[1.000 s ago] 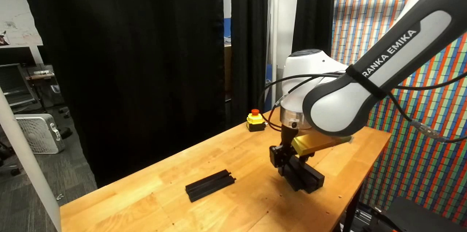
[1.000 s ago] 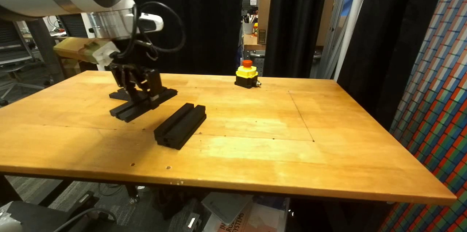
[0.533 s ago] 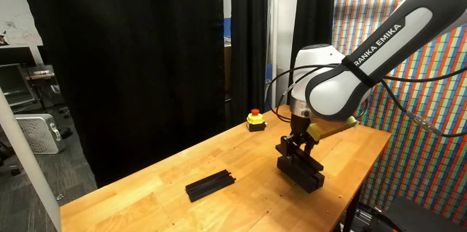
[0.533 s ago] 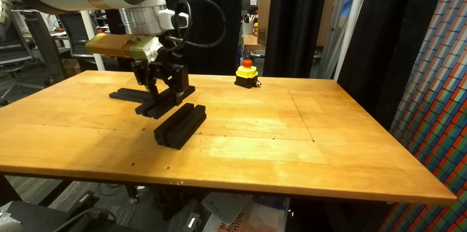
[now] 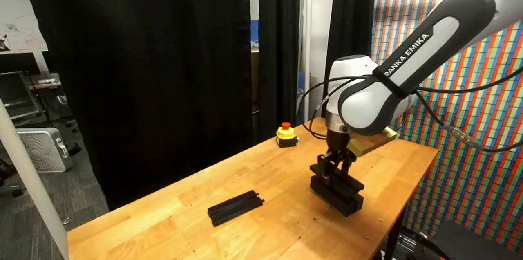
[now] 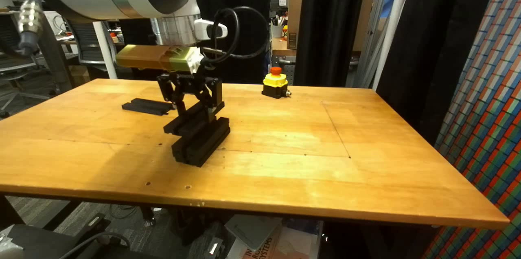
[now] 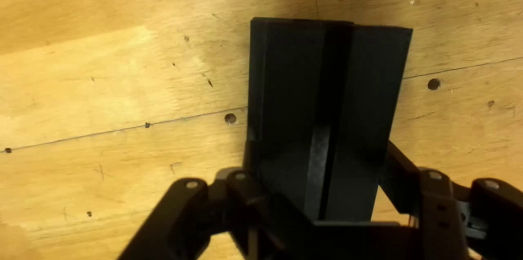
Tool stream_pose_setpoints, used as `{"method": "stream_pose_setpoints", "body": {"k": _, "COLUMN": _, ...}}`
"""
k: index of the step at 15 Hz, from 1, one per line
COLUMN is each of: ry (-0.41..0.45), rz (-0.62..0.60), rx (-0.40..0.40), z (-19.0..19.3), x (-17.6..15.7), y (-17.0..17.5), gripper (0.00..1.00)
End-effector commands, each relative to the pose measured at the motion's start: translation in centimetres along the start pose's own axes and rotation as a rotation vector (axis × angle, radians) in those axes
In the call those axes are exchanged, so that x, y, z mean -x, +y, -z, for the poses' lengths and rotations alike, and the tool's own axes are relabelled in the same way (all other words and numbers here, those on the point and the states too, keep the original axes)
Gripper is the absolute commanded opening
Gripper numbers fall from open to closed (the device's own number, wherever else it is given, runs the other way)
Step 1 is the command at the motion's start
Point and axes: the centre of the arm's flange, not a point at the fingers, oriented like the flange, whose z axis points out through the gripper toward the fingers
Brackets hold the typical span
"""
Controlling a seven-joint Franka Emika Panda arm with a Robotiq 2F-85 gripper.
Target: Arrange the black objects together on the table
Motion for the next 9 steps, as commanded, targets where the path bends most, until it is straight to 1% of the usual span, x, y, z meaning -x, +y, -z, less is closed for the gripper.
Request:
{"method": "stream_pose_setpoints", "body": {"k": 1, "ry": -0.009, "rz": 0.022, "rx": -0.026, "z": -0.6, "x": -1.7, "y": 1.1, "gripper": 0.46}}
{"method": "stream_pose_setpoints", "body": {"k": 9, "ry": -0.034, "rz": 0.029, "rx": -0.065, "z": -2.2, "x": -2.6, "y": 2.6, "gripper": 0.46}}
